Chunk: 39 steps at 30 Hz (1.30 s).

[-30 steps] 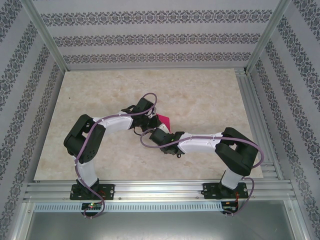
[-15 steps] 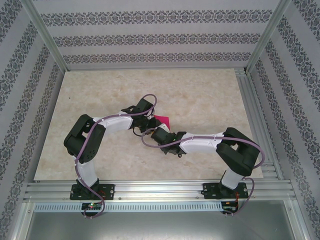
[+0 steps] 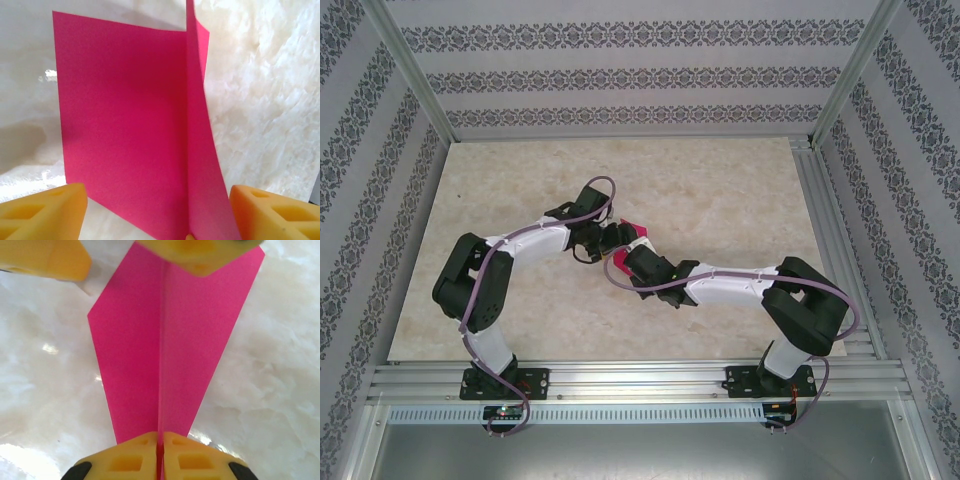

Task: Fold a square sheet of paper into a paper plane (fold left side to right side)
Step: Fourth fold the wing at the center of the table.

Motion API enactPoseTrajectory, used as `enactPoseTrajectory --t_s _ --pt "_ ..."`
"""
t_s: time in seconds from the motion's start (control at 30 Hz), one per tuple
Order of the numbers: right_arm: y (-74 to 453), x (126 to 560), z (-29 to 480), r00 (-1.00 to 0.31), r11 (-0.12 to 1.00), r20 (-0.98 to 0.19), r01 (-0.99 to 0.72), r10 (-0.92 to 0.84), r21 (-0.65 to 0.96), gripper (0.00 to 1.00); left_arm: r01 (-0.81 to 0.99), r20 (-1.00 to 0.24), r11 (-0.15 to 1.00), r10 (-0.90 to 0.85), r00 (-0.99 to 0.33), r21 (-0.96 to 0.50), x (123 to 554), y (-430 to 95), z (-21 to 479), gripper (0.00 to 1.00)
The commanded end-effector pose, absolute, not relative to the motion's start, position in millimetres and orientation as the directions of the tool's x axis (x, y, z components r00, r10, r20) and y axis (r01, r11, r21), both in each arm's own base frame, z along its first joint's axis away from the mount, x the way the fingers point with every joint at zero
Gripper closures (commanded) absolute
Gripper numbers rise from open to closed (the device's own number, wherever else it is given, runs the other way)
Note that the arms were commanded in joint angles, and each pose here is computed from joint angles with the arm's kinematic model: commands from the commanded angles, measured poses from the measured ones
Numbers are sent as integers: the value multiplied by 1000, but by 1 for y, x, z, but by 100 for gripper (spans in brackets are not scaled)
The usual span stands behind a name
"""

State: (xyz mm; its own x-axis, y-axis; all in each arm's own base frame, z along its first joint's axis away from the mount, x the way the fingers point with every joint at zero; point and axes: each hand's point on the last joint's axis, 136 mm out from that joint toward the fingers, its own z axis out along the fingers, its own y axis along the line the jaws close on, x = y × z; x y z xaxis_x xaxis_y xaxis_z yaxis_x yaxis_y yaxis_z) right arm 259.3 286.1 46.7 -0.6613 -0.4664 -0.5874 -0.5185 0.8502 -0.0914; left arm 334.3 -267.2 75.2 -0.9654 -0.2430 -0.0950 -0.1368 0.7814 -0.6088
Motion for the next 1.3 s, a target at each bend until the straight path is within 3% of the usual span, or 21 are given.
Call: enactPoseTrajectory --t_s 0.0,0.53,0.93,1.1,1.27 --pt "264 228 7 -700 798 -416 -592 -581 -118 90 -9 -184 634 -237 -954 -773 356 -297 149 23" --pt "262 227 6 -690 789 -413 -599 -595 -135 88 -14 -171 626 -234 -957 -779 360 -301 141 24" --pt "269 236 16 -681 791 -438 -598 -587 -131 84 -56 -106 699 -187 -977 -713 330 -303 76 40" --pt "267 236 16 -681 792 -442 -596 -584 -128 74 -44 -111 692 -178 -978 -720 332 -309 80 49" --pt "269 236 21 -665 788 -470 -605 -580 -117 63 -51 -102 692 -177 -979 -720 331 -312 78 51"
